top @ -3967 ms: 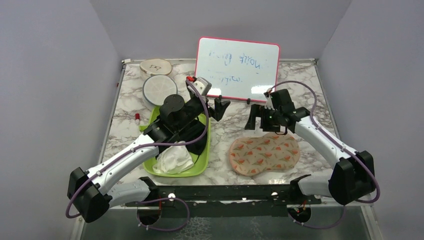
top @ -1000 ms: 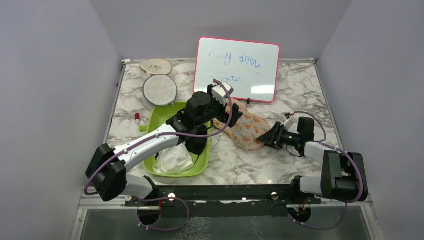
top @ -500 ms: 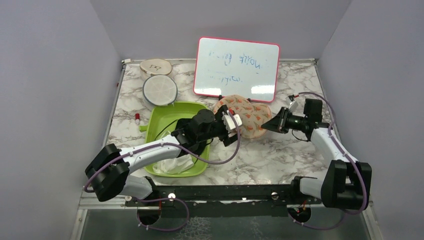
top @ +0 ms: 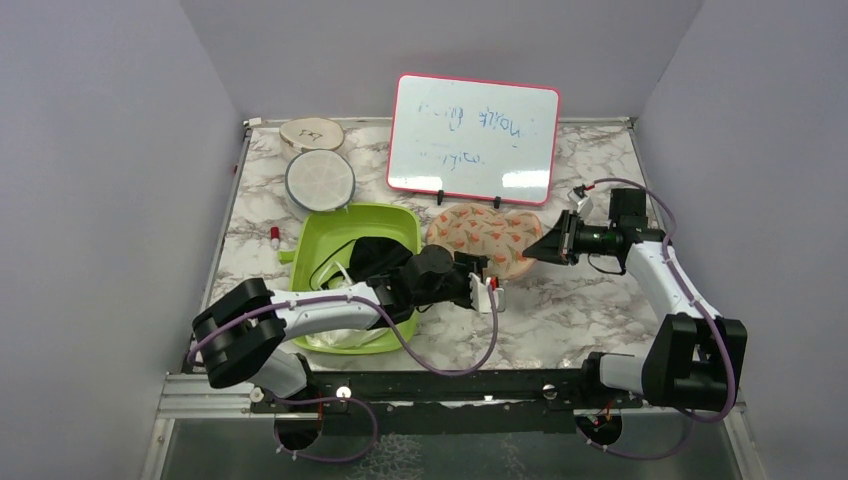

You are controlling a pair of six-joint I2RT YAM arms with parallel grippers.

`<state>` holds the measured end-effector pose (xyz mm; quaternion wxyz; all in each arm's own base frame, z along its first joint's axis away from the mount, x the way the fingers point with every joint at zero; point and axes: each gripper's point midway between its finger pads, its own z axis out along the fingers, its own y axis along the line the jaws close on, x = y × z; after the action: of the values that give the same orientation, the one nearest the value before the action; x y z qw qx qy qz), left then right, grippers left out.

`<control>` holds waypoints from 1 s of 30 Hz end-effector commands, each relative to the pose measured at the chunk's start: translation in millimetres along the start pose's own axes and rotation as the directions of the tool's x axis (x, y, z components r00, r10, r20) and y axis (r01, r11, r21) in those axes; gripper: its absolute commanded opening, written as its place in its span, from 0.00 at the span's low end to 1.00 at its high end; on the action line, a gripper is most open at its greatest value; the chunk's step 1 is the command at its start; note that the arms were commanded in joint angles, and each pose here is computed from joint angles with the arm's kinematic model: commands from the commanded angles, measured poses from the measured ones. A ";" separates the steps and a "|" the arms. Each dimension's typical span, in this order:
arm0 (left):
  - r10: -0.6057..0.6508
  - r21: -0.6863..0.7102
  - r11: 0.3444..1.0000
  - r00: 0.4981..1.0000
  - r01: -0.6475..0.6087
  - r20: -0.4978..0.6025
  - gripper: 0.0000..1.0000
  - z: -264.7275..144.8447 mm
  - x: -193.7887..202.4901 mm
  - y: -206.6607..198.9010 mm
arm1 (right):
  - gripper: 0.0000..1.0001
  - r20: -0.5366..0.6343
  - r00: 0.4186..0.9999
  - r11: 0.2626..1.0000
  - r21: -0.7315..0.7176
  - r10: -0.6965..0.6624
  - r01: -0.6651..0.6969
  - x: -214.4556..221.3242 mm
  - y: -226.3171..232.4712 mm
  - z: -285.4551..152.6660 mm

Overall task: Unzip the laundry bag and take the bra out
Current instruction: Pick up the laundry bag at the center of the board.

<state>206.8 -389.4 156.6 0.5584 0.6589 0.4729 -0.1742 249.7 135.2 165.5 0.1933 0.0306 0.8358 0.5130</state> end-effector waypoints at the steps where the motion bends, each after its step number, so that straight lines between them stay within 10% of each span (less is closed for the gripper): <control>1: 0.075 0.019 0.997 0.995 -0.076 0.066 0.53 10.9 -13.5 -1.8 | 0.03 -0.030 0.999 0.997 -0.071 -0.022 0.020 1.3 20.7 -3.3; 8: 0.027 0.040 0.999 0.999 -0.028 0.031 0.32 25.0 -0.8 -9.1 | 0.03 -0.034 0.999 0.997 -0.069 -0.028 0.026 1.5 26.1 -1.9; 16: 0.022 -0.049 0.999 1.000 -0.023 -0.021 0.42 32.0 6.3 -2.2 | 0.03 -0.059 0.998 0.998 -0.054 -0.034 0.031 3.7 30.6 5.7; 23: -0.021 -0.103 0.994 1.000 0.020 -0.015 0.03 26.0 -3.8 12.3 | 0.05 -0.061 0.995 0.996 0.023 -0.080 0.081 0.8 20.2 11.0; 30: -0.209 -0.152 0.967 0.978 0.204 -0.018 0.00 15.1 -16.2 24.4 | 0.44 0.043 0.968 0.948 0.213 -0.249 0.235 -34.9 25.6 -9.7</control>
<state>220.2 -404.7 133.4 0.5514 0.6296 0.5258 -0.1520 255.9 147.1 179.8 0.2021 -0.0118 0.8609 0.4667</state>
